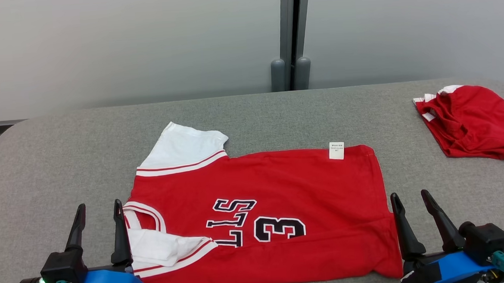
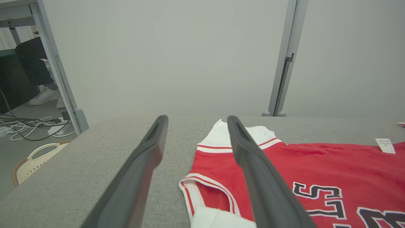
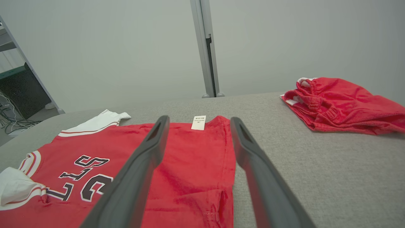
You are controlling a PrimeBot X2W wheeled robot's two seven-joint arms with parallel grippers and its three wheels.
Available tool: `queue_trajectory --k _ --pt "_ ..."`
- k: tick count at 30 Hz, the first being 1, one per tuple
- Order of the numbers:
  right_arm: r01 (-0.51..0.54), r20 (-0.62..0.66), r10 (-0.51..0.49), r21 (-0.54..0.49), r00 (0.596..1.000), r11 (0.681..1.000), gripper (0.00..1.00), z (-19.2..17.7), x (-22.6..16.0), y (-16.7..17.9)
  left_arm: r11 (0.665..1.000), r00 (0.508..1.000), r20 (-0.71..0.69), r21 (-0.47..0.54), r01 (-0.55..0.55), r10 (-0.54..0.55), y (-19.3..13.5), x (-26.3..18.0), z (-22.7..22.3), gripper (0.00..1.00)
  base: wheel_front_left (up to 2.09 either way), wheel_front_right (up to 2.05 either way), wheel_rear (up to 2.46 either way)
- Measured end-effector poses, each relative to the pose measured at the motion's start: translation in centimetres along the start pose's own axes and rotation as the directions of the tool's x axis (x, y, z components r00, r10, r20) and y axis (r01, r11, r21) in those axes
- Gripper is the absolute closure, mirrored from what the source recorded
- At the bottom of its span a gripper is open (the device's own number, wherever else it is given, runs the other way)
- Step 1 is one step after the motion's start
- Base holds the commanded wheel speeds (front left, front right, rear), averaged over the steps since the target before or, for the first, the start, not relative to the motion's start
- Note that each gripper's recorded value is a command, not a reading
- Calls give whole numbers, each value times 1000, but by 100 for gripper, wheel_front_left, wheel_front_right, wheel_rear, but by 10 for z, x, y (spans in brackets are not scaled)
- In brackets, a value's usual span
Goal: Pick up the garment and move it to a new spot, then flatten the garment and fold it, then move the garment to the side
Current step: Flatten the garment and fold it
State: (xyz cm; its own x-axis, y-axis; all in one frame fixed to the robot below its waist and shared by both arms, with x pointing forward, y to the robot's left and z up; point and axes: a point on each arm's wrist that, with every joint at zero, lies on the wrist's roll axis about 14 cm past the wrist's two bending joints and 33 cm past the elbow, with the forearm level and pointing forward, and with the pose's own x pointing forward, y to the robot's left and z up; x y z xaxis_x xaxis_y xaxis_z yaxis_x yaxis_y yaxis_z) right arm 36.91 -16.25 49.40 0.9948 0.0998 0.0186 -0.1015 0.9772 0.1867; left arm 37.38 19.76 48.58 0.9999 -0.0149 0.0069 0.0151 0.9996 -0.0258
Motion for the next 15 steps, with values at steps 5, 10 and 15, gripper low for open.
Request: queue_trajectory --k 5,10,15 --pt "4 -9 -4 -3 1000 1000 0 -2 0 -1 1000 1000 -10 0 3 -3 -1 0 -3 0 0 0 0" --pt "14 -18 -14 -6 1000 1000 0 -4 4 -5 1000 1000 -21 -6 17 -17 -4 6 -7 0 0 0 0" --pt "3 4 -3 -55 1000 998 0 11 29 -6 998 997 39 16 60 -61 -3 42 17 0 0 0 0"
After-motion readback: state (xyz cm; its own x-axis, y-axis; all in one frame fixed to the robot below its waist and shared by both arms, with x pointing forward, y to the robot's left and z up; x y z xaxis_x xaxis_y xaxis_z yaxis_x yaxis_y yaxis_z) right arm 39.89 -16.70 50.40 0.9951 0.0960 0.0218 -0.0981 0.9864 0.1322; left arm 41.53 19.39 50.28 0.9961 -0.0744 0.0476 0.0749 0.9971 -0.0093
